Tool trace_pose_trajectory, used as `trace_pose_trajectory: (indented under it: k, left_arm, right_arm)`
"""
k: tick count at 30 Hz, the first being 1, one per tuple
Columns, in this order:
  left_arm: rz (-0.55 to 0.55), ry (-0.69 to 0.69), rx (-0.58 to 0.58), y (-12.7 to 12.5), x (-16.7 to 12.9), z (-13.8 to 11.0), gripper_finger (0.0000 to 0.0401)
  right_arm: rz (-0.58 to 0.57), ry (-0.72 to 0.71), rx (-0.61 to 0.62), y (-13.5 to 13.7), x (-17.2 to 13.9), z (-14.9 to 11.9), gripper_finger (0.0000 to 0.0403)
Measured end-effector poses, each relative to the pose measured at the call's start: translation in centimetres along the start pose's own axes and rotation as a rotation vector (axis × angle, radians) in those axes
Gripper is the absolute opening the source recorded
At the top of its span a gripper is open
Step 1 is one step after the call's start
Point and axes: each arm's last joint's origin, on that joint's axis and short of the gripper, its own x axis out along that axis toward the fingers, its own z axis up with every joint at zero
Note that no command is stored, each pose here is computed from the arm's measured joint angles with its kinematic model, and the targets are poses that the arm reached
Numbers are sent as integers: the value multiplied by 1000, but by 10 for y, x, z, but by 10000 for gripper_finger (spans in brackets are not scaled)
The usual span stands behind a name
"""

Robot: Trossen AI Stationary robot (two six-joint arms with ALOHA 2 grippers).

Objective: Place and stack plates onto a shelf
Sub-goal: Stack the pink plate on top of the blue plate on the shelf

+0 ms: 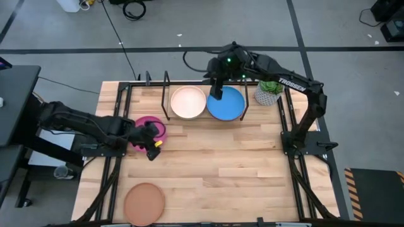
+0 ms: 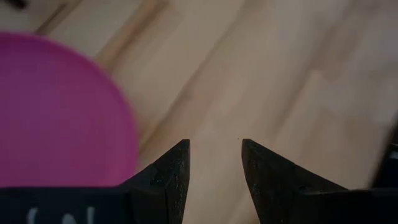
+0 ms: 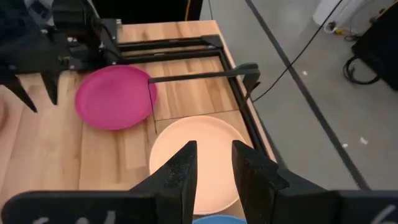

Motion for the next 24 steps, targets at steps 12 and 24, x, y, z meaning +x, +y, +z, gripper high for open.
trace_pose_trajectory:
  k: [12,24]
  left_arm:
    - [125,-147,33,25,43,-25,153]
    - [186,-243,82,33,74,-34,153]
  right_arm:
    - [-32,-22,-34,23,0,6,106]
    - [-13,-45,-3,32,0,8,107]
